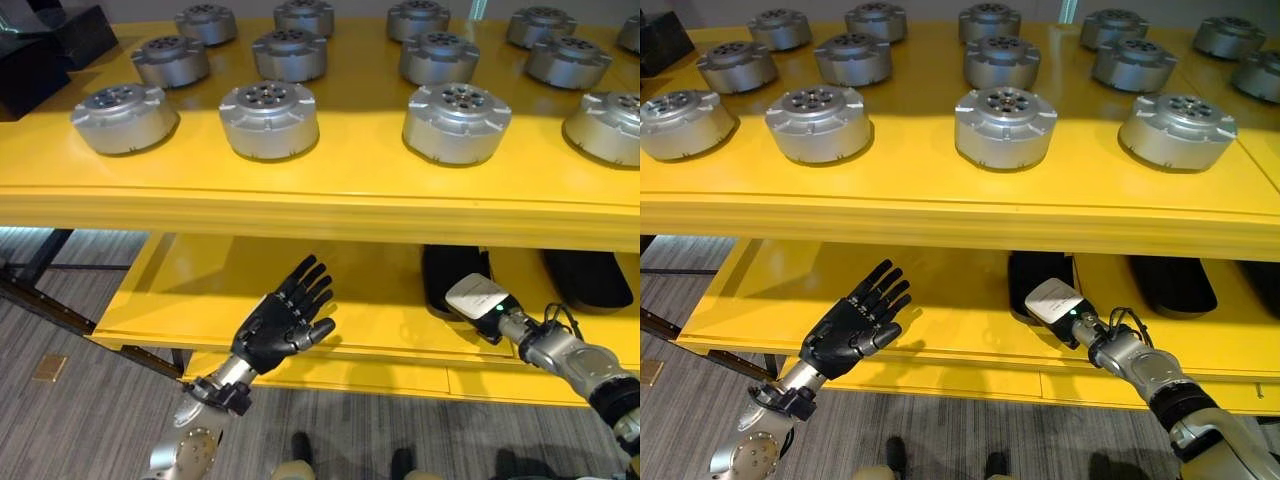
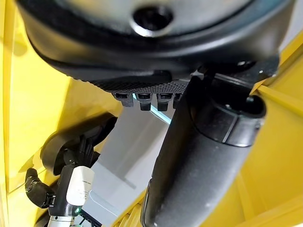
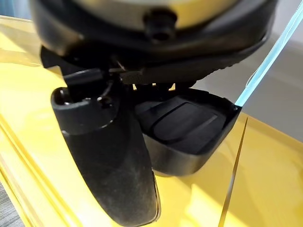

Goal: Move parts from the plastic box to the shelf.

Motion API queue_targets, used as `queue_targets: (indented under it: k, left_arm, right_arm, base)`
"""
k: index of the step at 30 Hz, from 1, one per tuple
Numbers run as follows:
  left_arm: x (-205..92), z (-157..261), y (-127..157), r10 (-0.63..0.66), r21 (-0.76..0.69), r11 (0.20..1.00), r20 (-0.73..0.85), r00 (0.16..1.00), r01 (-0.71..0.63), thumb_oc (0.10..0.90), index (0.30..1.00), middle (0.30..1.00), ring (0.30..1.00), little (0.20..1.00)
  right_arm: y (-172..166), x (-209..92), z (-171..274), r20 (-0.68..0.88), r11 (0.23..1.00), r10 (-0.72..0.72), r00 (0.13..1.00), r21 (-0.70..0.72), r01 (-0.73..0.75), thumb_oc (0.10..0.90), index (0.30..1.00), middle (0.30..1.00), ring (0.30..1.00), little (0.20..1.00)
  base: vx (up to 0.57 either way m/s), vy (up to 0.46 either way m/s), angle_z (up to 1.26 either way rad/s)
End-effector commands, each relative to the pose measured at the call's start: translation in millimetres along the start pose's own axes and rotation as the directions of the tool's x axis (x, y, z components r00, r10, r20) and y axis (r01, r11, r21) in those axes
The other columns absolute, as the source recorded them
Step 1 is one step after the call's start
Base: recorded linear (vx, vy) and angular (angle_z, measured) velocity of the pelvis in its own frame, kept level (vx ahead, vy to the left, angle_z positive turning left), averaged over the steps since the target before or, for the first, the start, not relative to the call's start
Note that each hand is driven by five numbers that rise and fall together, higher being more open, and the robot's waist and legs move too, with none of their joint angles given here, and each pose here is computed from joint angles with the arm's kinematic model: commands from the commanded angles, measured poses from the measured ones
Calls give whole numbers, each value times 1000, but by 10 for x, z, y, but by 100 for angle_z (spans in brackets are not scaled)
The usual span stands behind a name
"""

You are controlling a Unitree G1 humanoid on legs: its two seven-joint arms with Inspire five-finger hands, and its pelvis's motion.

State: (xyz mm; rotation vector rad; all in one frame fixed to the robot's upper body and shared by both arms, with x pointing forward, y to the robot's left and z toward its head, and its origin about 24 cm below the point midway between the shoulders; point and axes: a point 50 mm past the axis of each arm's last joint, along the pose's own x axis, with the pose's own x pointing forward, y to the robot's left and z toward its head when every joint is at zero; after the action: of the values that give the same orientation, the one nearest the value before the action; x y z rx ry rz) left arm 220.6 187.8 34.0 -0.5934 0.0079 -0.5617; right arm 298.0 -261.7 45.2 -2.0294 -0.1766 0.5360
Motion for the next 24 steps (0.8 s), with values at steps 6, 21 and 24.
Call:
queue_targets:
  k: [6, 21, 24]
  left_arm:
    - [165, 143, -249, -195, 25, 981, 84, 977, 194, 900, 1000, 1000, 1000, 1000]
    - [174, 127, -280, -197, -3, 980, 98, 976, 198, 900, 1000, 1000, 1000, 1000]
    - [173, 126, -286, -195, -6, 980, 98, 976, 197, 900, 1000, 1000, 1000, 1000]
  right_arm:
    - [-395, -11, -307, -180, 948, -318, 931, -57, 313, 900, 1000, 1000, 1000, 1000]
    - [-218, -110, -409, -420, 928, -331, 845, 19, 373, 900, 1000, 1000, 1000, 1000]
    - [-168, -152, -443, -472, 924, -328, 818, 21, 382, 900, 1000, 1000, 1000, 1000]
  base:
    - [21, 35, 0]
    - [4, 12, -1]
    - [0, 0, 0]
